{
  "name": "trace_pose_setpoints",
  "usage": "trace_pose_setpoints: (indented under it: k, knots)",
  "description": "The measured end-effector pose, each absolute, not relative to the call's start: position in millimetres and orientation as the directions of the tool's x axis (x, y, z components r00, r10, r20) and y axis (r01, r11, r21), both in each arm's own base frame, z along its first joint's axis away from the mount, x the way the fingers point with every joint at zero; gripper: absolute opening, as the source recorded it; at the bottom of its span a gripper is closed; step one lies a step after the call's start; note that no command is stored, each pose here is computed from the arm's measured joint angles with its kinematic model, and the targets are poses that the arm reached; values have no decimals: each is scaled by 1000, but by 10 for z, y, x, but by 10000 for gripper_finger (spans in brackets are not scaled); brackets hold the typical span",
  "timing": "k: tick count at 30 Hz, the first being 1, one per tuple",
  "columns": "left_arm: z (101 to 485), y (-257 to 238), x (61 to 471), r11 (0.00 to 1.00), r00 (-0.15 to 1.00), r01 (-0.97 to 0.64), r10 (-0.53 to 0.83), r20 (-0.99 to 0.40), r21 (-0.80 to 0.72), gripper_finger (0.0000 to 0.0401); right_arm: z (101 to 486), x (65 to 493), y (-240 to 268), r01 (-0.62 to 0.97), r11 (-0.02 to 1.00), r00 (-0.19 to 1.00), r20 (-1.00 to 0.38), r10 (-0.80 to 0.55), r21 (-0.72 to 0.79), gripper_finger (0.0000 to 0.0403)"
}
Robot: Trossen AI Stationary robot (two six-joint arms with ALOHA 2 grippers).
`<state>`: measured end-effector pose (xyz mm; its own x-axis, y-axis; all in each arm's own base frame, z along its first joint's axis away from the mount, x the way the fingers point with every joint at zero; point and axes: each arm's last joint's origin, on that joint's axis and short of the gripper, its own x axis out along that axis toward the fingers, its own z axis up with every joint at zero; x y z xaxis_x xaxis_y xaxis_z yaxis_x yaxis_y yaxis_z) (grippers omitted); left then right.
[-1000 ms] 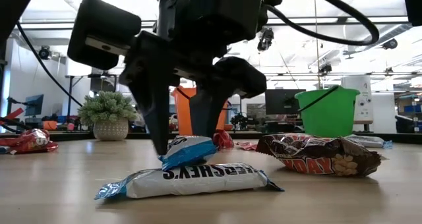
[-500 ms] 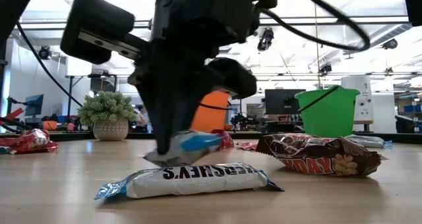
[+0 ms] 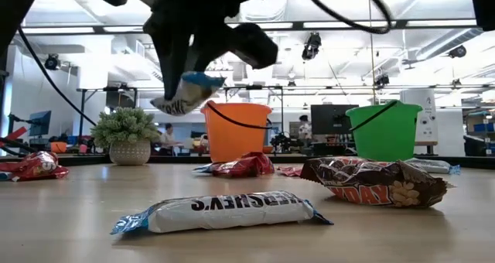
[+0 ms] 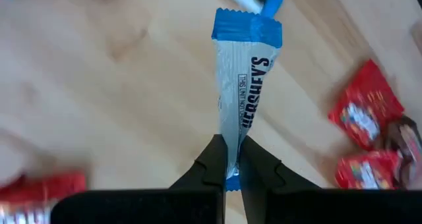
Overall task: Sort candy
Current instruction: Put the white chocolate into the orange bucket
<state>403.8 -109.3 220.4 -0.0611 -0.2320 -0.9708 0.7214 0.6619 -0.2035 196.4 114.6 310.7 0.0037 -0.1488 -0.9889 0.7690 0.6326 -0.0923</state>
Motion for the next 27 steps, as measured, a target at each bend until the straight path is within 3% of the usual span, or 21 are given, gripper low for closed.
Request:
trace_pose_setpoints:
  k: [5, 15, 27]
  knots:
    - [2371, -847, 3972, 711, -48, 690, -143, -989, -136, 0, 3107, 1965, 1146, 799, 596, 5, -989, -150, -86, 155]
    - [2987, -334, 3764, 777, 128, 629, -138, -982, -27, 0, 3107, 1965, 1146, 854, 515, 5, -989, -150, -74, 155]
    - [3681, 451, 3279, 878, 352, 453, -13, -936, 157, 0, 3105, 1980, 1121, 917, 397, 57, -970, -236, -43, 155]
